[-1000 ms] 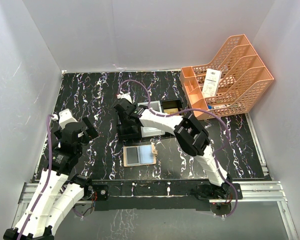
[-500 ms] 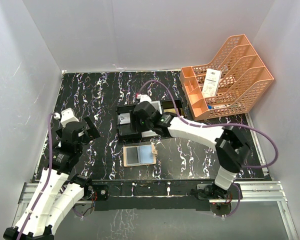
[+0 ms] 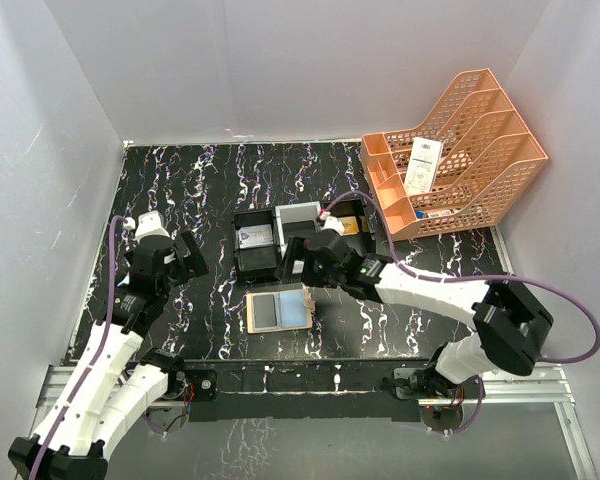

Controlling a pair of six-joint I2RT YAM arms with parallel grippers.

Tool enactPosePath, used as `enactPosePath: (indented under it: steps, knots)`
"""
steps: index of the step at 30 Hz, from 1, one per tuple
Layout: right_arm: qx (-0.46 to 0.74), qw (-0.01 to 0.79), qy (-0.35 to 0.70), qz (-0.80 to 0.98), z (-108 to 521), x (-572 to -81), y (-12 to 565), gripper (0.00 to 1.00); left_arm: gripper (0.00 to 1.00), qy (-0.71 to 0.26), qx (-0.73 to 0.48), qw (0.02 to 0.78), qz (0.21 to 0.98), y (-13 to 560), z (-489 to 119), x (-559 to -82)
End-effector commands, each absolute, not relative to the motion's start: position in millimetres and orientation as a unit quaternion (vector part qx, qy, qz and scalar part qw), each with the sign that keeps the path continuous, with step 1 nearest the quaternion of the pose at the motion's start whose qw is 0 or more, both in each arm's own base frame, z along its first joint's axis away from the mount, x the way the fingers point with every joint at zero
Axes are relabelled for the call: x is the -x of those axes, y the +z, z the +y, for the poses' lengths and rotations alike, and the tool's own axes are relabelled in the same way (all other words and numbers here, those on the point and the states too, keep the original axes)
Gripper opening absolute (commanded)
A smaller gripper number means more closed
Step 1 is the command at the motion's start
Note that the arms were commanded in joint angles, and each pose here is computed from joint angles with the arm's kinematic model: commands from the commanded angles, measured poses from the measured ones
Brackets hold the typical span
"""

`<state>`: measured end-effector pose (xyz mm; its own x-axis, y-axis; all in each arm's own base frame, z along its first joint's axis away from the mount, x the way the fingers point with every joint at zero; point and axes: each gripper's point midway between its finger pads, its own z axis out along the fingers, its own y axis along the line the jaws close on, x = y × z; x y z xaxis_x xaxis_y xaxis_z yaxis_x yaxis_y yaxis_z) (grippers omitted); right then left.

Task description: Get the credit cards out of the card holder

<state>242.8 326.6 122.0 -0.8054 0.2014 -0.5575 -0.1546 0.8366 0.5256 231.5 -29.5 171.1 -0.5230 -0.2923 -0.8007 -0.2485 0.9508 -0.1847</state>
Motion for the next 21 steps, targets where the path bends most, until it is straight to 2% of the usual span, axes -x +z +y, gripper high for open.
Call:
enactPosePath:
  steps: [1, 5, 9, 14, 18, 21]
  knots:
    - [-0.044, 0.293, 0.424, 0.856, 348, -226, 143, 0.98, 0.99, -0.042, 0.134, 0.46, 0.877, 173, -39, -237]
    - [-0.041, 0.292, 0.505, 0.812, 352, -211, 155, 0.98, 0.99, -0.064, 0.108, 0.44, 0.889, 165, -53, -240]
    - [-0.022, 0.292, 0.51, 0.809, 354, -207, 156, 0.97, 0.99, -0.108, 0.071, 0.421, 0.898, 156, -75, -242]
    - [-0.022, 0.257, 0.526, 0.811, 363, -200, 152, 0.85, 0.99, -0.162, 0.053, 0.368, 0.914, 139, -101, -239]
    - [-0.031, 0.224, 0.526, 0.82, 370, -197, 139, 0.75, 0.87, -0.296, 0.07, 0.275, 0.912, 122, -151, -221]
    - [-0.023, 0.204, 0.529, 0.823, 377, -194, 131, 0.67, 0.85, -0.324, 0.084, 0.25, 0.909, 108, -159, -209]
